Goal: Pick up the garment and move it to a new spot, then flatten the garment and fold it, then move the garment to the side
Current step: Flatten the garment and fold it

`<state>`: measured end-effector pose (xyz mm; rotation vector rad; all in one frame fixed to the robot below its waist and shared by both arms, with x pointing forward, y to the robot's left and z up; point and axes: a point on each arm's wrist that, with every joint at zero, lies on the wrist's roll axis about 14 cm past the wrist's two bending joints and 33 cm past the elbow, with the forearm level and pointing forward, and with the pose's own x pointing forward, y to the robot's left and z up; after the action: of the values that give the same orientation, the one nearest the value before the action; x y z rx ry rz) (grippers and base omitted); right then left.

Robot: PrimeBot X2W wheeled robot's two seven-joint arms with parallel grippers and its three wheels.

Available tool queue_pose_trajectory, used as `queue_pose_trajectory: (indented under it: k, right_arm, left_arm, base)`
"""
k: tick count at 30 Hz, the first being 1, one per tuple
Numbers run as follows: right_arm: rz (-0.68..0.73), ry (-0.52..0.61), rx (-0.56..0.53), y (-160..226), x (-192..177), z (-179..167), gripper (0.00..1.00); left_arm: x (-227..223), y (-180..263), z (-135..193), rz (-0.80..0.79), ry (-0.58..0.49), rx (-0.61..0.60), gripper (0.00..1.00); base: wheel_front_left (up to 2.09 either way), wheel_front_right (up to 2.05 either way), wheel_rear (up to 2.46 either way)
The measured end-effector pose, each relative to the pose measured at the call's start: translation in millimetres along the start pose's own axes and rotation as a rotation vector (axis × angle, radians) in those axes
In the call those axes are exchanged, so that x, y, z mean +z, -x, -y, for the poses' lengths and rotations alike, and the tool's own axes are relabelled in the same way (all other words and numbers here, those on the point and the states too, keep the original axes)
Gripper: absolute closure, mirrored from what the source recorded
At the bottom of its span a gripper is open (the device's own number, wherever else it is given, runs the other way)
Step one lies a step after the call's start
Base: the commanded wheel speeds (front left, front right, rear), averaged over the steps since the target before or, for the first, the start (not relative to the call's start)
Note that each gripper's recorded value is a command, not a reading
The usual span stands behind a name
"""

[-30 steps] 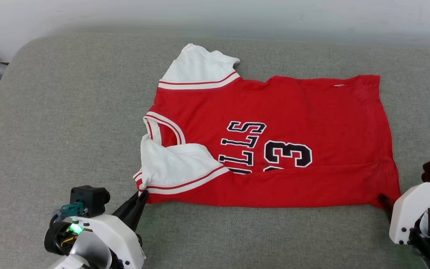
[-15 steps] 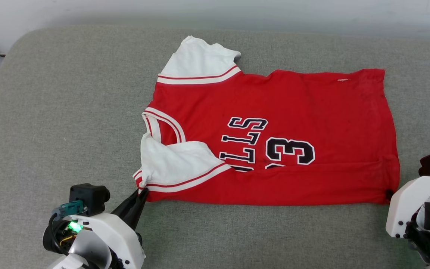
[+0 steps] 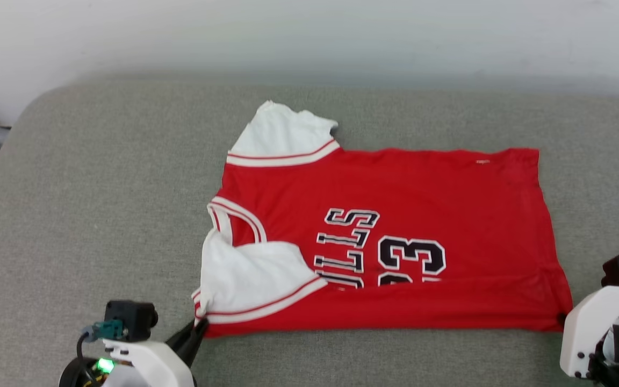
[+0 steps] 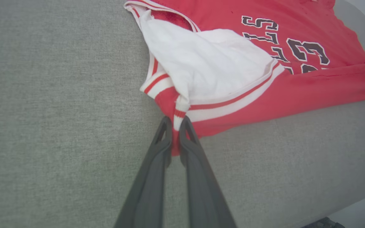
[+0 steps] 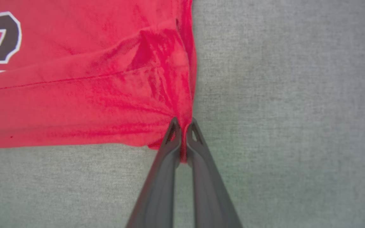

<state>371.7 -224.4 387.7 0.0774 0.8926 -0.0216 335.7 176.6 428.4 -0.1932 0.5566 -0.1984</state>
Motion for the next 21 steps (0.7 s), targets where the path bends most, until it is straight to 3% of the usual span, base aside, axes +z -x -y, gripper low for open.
queue_pose_trajectory:
  k: [12, 21]
  right_arm:
    - [-0.061, -0.016, -0.023, 48, -40, 20, 1.00]
    - [-0.106, -0.035, -0.009, 46, -55, 15, 1.00]
  left_arm:
    - [-46, 36, 12, -0.138, 0.029, -0.027, 1.00]
    - [-65, 33, 8, -0.192, 0.051, -0.013, 1.00]
  base:
    - [0.00, 0.00, 0.00]
    - [0.00, 0.00, 0.00]
